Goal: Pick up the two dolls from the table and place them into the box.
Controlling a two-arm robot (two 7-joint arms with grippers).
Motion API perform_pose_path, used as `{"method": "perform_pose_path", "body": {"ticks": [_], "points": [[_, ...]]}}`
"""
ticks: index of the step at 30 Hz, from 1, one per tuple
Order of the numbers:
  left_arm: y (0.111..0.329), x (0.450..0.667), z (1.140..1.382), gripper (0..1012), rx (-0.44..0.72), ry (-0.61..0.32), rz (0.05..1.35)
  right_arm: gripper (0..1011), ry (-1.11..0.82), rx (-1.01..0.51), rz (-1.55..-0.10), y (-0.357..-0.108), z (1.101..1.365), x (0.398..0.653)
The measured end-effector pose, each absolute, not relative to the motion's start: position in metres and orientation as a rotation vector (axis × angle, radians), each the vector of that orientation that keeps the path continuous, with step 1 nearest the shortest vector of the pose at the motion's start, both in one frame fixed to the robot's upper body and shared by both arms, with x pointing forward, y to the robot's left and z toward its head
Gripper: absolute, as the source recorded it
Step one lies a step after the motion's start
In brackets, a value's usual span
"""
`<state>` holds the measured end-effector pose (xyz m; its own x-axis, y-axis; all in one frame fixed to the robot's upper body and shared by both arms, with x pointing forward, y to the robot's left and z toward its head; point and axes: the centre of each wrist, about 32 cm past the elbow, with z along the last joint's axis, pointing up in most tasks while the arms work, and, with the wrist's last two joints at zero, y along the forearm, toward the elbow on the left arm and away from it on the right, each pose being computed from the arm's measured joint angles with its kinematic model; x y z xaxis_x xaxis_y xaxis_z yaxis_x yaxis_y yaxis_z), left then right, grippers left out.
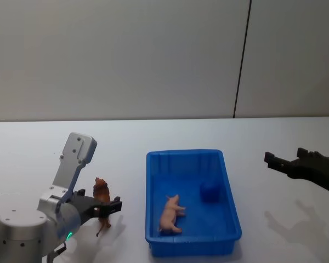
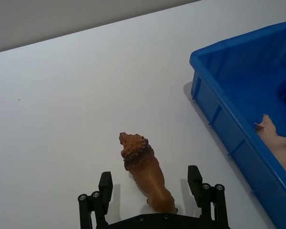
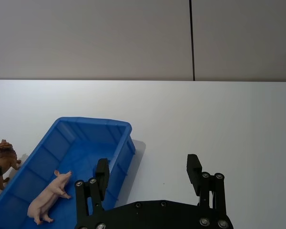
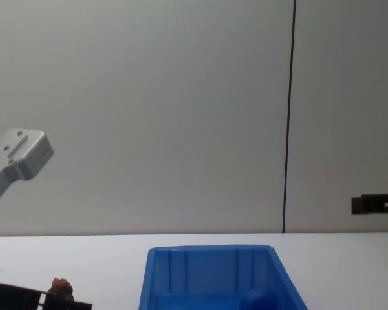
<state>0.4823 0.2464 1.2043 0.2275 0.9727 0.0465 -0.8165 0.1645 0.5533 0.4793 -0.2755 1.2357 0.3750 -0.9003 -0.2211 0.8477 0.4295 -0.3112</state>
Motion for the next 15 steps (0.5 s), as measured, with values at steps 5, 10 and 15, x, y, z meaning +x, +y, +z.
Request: {"method": "perform_pose_path", "body": {"ticks": [5,10,15], "points": [[0.246,0.486,1.201,1001,0.535,0.369,1.324,1001,0.383,-0.155,-1.124,-0.276,1.236,0.479],[0.245,0.492,1.196,1001,0.538,0.385,1.336,1001,0.383,-0.155,-1.124,-0.275,1.236,0.479],[0.243,0.497,1.194,1001,0.539,0.396,1.341,1001,0.383,-0.155,-1.124,-0.276,1.236,0.479]]}}
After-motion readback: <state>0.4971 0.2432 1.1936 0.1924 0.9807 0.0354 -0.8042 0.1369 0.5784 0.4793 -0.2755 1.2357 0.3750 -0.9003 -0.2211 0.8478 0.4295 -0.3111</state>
